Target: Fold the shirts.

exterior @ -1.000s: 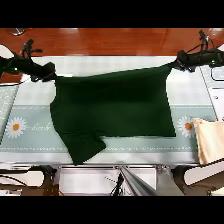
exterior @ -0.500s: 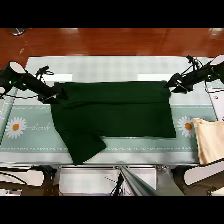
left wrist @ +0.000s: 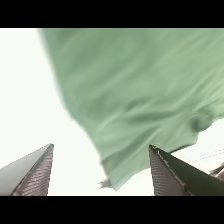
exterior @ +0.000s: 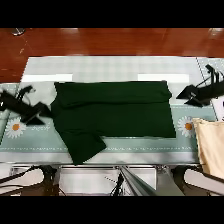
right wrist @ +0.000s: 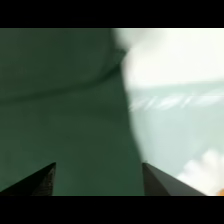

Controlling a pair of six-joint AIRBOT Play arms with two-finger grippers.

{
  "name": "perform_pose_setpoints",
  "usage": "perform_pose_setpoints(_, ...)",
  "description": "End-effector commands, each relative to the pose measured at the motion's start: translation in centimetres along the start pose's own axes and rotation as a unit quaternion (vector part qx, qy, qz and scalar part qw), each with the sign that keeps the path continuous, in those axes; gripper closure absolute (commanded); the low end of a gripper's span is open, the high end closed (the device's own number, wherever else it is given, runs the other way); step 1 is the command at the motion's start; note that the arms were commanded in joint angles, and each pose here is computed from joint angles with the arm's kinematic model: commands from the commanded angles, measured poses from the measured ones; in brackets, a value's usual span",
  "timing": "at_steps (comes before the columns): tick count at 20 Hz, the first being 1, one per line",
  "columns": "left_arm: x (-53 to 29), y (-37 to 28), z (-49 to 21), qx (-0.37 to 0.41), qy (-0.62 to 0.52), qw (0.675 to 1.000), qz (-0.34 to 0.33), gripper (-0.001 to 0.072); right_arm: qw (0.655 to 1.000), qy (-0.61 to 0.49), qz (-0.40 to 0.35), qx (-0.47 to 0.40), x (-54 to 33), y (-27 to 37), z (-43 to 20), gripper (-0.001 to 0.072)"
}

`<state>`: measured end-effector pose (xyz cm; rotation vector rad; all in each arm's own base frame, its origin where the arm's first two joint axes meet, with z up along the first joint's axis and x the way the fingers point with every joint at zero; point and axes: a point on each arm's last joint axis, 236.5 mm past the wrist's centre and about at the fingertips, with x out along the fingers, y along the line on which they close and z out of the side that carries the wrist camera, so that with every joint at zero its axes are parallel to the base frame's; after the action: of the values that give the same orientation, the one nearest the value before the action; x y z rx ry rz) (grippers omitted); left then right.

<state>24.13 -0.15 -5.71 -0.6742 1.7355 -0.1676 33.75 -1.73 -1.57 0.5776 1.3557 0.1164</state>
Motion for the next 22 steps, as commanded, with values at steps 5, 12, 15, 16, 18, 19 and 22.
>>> perform_pose_setpoints(5, 5.2, 0.6, -3.9, -0.099, -0.11, 0.985, -0.092, 0.0002, 0.994, -0.053, 0.098, -0.006, 2.2, 5.7, -7.0, 0.0093)
perform_pose_setpoints(12, 8.7, -3.9, -4.2, -0.043, -0.11, 0.985, -0.128, 0.0005, 0.992, -0.061, 0.11, -0.019, 2.1, 7.3, -6.6, 0.0094)
perform_pose_setpoints(15, 9.6, -4.9, -5.3, -0.004, -0.089, 0.989, -0.119, 0.0006, 0.991, -0.114, 0.062, 0.045, -1.6, 1.1, -3.4, 0.0094)
perform_pose_setpoints(16, 9.6, -5.0, -5.6, -0.002, -0.083, 0.989, -0.121, 0.003, 0.991, -0.109, 0.033, 0.07, -2.4, -1.9, -3.9, 0.0093)
perform_pose_setpoints(18, 9.4, -5.1, -5.8, 0.01, -0.079, 0.989, -0.125, 0.0674, 0.988, -0.057, -0.042, 0.134, -2.6, -7.8, -7.8, 0.0094)
perform_pose_setpoints(19, 9.2, -5.2, -5.6, 0.004, -0.083, 0.988, -0.131, 0.0684, 0.982, -0.034, -0.073, 0.169, -1.9, -9.7, -9.6, 0.0094)
perform_pose_setpoints(22, 9.0, -5.4, -5.4, 0.002, -0.087, 0.987, -0.138, 0.0684, 0.977, 0.022, -0.032, 0.209, 1.8, -8.0, -13.5, 0.0094)
